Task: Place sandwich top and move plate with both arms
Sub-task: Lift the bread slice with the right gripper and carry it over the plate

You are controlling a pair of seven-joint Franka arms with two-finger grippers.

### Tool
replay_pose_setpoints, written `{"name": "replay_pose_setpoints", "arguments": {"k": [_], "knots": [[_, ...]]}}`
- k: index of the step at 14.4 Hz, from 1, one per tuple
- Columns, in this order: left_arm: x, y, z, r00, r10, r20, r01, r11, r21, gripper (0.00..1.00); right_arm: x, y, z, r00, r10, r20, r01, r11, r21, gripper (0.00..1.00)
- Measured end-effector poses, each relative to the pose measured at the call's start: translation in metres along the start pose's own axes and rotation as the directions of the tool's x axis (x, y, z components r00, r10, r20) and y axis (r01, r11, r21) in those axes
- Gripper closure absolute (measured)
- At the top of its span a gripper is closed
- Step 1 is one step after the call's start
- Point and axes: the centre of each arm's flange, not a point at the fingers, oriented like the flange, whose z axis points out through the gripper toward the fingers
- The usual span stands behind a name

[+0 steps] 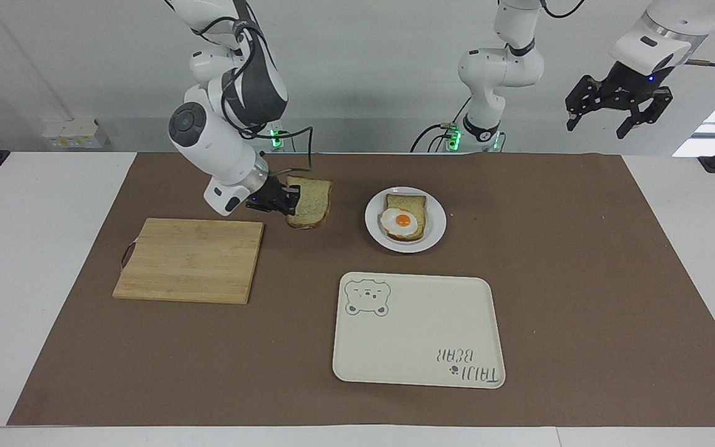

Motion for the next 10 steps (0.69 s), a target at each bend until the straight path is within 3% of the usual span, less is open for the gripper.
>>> {"name": "replay_pose_setpoints", "arguments": {"k": [6, 10], "knots": [[-0.001, 0.0, 0.001, 1.0, 0.0, 0.001, 0.0, 1.0, 0.0, 0.0, -0.008, -0.073, 0.066, 1.0, -0.004, 0.031, 0.002, 0.998, 0.071, 0.9], [-0.001, 0.0, 0.001, 1.0, 0.0, 0.002, 0.0, 1.0, -0.001, 0.0, -0.02, -0.12, 0.11, 0.999, -0.043, 0.008, 0.042, 0.997, 0.066, 0.9]]}}
